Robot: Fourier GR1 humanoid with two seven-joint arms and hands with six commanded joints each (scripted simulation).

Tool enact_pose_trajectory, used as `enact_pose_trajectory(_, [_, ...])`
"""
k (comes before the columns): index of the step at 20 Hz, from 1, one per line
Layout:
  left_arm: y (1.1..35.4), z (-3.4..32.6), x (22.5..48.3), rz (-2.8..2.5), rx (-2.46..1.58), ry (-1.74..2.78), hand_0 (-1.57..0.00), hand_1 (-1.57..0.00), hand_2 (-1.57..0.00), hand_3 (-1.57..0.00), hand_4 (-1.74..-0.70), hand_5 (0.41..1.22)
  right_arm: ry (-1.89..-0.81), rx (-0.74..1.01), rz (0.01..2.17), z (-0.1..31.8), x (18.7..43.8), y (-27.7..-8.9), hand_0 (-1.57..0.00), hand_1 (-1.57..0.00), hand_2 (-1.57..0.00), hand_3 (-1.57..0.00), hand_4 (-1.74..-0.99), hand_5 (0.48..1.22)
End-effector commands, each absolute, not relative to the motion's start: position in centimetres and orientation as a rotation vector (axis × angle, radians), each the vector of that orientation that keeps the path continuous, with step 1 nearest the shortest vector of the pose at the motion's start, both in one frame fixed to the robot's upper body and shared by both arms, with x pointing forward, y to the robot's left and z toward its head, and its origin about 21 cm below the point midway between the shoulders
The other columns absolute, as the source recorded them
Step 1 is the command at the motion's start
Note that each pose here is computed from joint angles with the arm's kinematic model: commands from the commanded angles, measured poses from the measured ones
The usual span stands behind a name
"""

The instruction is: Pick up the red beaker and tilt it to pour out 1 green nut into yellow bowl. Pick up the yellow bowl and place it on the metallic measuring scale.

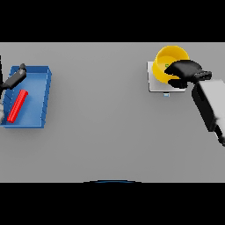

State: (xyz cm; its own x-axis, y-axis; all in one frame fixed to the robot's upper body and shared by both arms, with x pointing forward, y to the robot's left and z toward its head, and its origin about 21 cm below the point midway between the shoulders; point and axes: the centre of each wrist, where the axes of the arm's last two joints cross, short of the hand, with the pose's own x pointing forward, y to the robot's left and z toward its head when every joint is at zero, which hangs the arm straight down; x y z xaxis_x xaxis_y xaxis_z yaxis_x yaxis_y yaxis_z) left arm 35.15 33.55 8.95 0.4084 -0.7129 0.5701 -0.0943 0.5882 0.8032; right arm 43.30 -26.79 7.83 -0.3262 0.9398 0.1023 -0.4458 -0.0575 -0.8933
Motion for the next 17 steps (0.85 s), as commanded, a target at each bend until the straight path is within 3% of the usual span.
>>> enact_pose_trajectory(1, [33.5, 8.9, 35.4, -0.457, 0.886, -1.102, 0.00, 0.00, 0.00, 0.00, -0.72, 0.667, -1.079, -0.656, 1.633, 8.0, 43.5, -26.5, -0.79, -0.71, -0.78, -0.72, -1.609, 1.029])
enact_pose_trajectory(4, [33.8, 8.3, 35.1, -0.454, 0.880, -1.106, 0.00, 0.00, 0.00, 0.00, -0.72, 0.663, -1.065, -0.646, 1.690, 8.1, 43.5, -26.0, -0.41, -0.36, -0.46, -0.55, -1.567, 0.929])
enact_pose_trajectory(7, [33.8, 8.4, 35.1, -0.452, 0.880, -1.094, 0.00, 0.00, 0.00, 0.00, -0.72, 0.664, -1.083, -0.638, 1.708, 7.8, 43.6, -25.8, -0.21, -0.18, -0.24, -0.43, -1.552, 0.876])
enact_pose_trajectory(10, [34.1, 8.4, 35.1, -0.452, 0.884, -1.101, 0.00, 0.00, 0.00, 0.00, -0.73, 0.664, -1.109, -0.615, 1.696, 7.5, 43.5, -26.7, -0.11, -0.09, -0.12, -0.33, -1.537, 0.822])
enact_pose_trajectory(17, [33.6, 8.4, 35.3, -0.460, 0.877, -1.101, 0.00, 0.00, 0.00, 0.00, -0.73, 0.665, -1.052, -0.630, 1.664, 7.7, 43.8, -26.5, -0.02, -0.02, -0.03, -0.15, -1.478, 0.738])
